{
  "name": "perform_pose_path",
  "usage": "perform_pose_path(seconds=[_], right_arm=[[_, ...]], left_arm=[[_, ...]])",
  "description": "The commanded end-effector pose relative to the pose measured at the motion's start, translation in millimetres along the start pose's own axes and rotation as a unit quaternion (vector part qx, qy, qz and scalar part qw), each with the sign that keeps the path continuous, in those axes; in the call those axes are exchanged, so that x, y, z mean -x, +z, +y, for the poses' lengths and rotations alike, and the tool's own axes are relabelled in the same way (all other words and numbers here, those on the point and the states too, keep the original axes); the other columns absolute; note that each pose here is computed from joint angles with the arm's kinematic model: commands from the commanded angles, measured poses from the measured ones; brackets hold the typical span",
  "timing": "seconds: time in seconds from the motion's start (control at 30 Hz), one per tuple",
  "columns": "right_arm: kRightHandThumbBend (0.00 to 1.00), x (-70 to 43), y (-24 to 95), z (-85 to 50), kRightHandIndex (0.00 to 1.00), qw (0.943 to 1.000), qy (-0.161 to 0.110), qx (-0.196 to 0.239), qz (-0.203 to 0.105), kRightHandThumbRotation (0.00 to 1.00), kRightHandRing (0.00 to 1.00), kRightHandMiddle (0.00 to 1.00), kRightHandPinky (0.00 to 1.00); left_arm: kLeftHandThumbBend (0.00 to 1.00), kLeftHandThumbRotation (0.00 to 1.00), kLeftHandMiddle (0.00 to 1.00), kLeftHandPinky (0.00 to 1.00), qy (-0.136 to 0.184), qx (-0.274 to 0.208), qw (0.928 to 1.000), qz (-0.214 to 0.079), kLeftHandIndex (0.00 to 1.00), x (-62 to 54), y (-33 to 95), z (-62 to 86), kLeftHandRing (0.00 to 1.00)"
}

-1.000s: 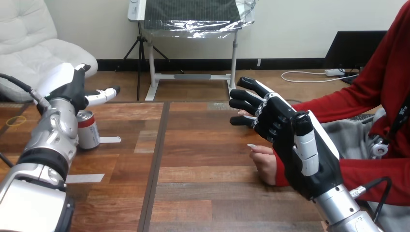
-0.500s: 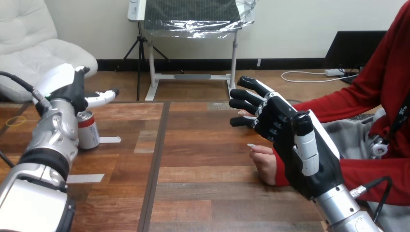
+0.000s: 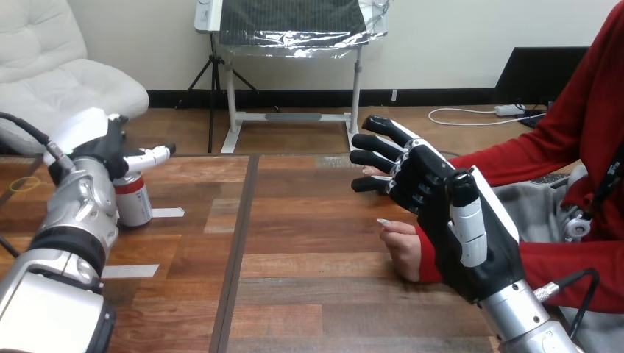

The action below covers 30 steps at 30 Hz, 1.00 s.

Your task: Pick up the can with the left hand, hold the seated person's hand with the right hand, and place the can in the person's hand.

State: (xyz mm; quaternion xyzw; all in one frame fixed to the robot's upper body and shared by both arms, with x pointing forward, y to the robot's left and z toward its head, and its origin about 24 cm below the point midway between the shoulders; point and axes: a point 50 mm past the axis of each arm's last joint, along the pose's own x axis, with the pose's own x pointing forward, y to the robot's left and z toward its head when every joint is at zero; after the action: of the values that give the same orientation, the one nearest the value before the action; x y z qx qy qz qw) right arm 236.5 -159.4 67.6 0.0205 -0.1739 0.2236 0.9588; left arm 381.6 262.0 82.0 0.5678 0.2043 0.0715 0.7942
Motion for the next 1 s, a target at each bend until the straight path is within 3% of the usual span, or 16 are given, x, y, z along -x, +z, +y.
perform_pose_path(seconds=[0.0, 0.6, 0.97], right_arm=[[0.88, -7.8, 16.5, -6.6, 0.88, 0.9988, -0.001, 0.029, -0.039, 1.00, 0.83, 0.85, 0.72], [0.88, -7.6, 16.8, -8.0, 0.88, 0.9989, -0.008, 0.014, -0.044, 1.00, 0.83, 0.85, 0.73], [0.87, -7.3, 16.9, -8.5, 0.88, 0.9990, -0.010, 0.011, -0.043, 1.00, 0.84, 0.86, 0.73]], left_arm=[[0.66, 0.72, 0.94, 1.00, 0.031, -0.010, 0.9993, -0.015, 0.92, -3.2, 17.5, 28.7, 0.95], [0.66, 0.77, 0.94, 1.00, -0.003, -0.011, 0.9998, 0.013, 0.93, -3.3, 17.3, 27.8, 0.96], [0.64, 0.76, 0.91, 1.00, -0.016, 0.003, 0.9997, 0.019, 0.87, -3.1, 17.5, 26.3, 0.93]])
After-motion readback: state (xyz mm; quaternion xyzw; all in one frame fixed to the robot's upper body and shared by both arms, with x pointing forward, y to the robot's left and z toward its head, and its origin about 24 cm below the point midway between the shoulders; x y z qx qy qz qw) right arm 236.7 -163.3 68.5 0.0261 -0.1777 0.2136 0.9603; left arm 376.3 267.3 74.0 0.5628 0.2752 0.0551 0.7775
